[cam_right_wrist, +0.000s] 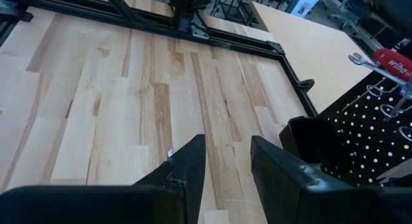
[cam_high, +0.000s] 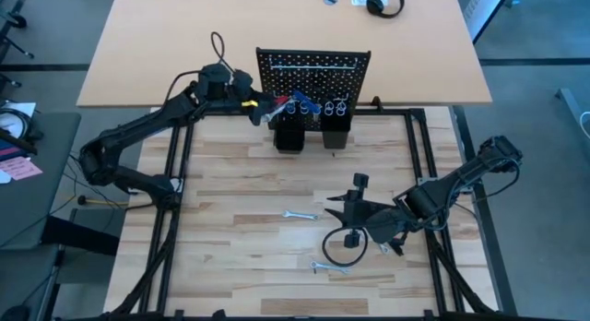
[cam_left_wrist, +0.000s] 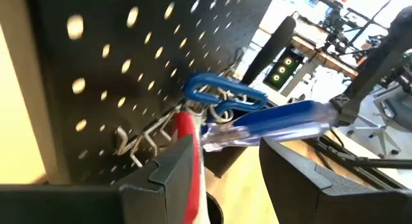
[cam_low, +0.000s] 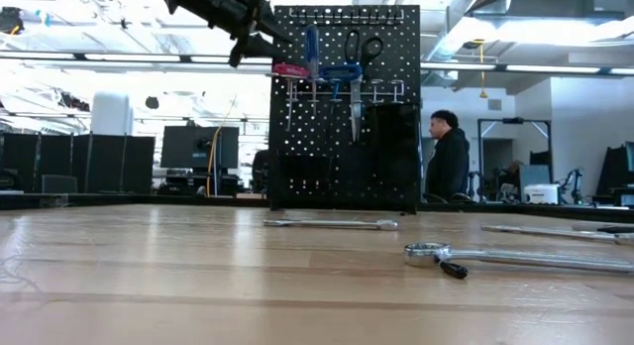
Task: Hang tools onto peg board
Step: Hang the wrench on the pegboard
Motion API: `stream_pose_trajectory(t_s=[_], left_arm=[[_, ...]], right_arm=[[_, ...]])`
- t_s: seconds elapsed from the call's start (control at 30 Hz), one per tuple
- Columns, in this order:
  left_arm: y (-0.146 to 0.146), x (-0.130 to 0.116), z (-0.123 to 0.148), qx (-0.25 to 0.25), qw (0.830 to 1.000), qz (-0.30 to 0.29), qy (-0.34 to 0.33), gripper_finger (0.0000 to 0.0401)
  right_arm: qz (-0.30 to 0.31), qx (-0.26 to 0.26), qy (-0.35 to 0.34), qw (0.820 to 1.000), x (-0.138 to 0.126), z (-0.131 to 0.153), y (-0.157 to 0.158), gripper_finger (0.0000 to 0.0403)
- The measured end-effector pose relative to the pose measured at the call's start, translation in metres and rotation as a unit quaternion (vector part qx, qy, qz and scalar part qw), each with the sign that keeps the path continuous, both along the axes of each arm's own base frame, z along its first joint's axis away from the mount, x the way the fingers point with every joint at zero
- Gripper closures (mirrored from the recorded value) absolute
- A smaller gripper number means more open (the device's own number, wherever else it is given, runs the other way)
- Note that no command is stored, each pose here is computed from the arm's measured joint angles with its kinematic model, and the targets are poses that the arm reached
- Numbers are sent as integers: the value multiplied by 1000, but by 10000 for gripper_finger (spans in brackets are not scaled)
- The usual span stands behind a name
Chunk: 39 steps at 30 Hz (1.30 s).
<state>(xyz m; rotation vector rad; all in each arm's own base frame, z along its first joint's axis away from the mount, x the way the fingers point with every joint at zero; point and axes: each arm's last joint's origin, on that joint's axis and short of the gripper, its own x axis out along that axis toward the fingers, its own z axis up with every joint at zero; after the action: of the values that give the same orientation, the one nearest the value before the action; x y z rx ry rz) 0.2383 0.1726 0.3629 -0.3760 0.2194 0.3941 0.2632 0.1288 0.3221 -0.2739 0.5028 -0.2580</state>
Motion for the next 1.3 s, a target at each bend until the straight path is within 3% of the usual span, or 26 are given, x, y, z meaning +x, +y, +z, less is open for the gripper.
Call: stream_pose_trajectory(t_s=[0.27,0.47,0.6,0.8,0.97,1.2,1.3], left_arm=[[-28,-37,31,104,995,-1,10,232],[-67,-53,27,184,974,-54,122,232],[-81,-42,-6,115,978,-67,158,232],[-67,-35,-51,17,994,-1,107,232],[-40,-44,-61,-56,998,35,8,232],[-16,-35,-84,-145,988,47,1,232],[-11,-27,-90,-155,988,26,-11,232]], right_arm=[[-1,0,0,1000,0,0,0,271],[-4,0,0,1000,1,0,-2,271],[-10,0,-1,1000,3,0,-5,271],[-15,2,-1,1000,4,0,-7,271],[-10,3,-2,1000,2,0,-5,271],[-11,3,-1,1000,3,0,-5,271],[-11,4,-1,1000,3,0,-5,271]])
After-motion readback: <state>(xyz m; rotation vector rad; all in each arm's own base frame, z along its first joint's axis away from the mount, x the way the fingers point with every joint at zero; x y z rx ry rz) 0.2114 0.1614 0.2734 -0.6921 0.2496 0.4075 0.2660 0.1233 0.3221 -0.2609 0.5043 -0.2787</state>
